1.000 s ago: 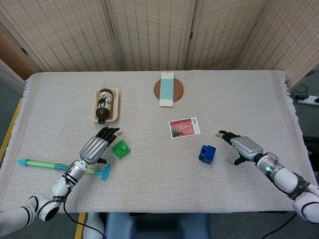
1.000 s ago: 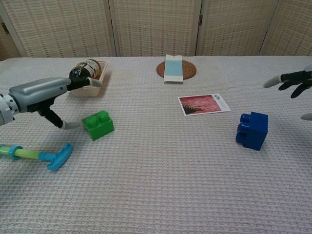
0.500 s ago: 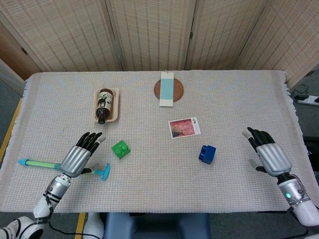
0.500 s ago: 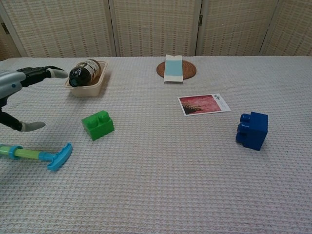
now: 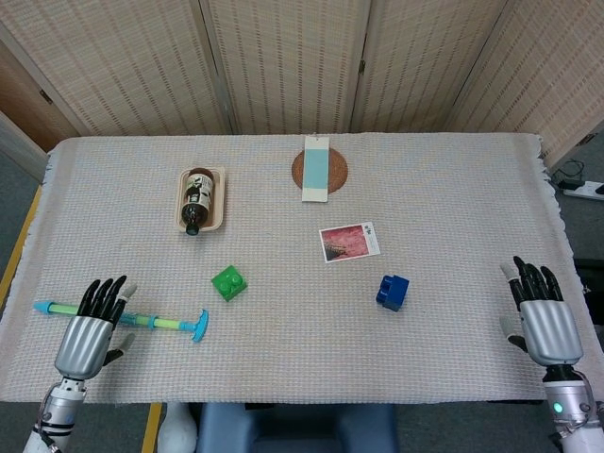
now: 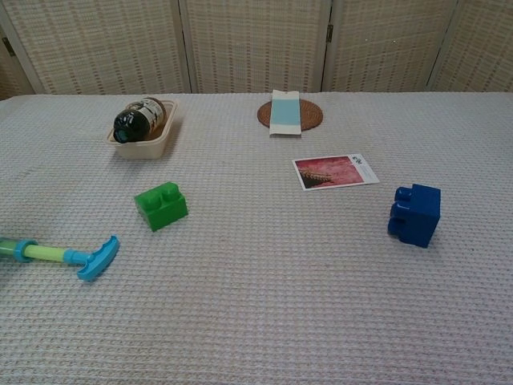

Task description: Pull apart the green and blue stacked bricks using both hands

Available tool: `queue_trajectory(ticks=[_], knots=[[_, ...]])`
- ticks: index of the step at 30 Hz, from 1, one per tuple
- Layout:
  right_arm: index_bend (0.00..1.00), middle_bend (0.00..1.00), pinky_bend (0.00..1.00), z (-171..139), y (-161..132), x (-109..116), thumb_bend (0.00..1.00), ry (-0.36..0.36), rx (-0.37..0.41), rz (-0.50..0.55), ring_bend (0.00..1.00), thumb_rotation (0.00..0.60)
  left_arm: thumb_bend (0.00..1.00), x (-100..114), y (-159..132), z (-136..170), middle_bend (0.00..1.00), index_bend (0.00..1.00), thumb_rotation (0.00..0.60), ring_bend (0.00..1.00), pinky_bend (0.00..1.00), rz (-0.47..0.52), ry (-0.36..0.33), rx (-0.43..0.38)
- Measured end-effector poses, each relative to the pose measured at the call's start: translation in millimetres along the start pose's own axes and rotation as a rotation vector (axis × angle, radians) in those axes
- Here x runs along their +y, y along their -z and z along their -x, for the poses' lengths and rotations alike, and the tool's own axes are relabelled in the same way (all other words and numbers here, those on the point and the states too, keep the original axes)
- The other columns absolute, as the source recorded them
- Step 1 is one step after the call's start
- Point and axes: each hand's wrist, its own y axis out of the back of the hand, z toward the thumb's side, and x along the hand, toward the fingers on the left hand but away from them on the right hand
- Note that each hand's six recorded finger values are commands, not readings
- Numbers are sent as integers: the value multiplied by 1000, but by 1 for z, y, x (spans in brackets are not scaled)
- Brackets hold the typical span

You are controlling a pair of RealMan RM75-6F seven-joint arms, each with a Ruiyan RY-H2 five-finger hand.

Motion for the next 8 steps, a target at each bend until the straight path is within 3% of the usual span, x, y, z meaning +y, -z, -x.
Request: queue_trajectory(ticks=[8], knots=[[0,0,0,1,-10,-3,407,-25,35,6,0,600,316,-1,-1,7,51,128,600,0,0,-7,44,28]])
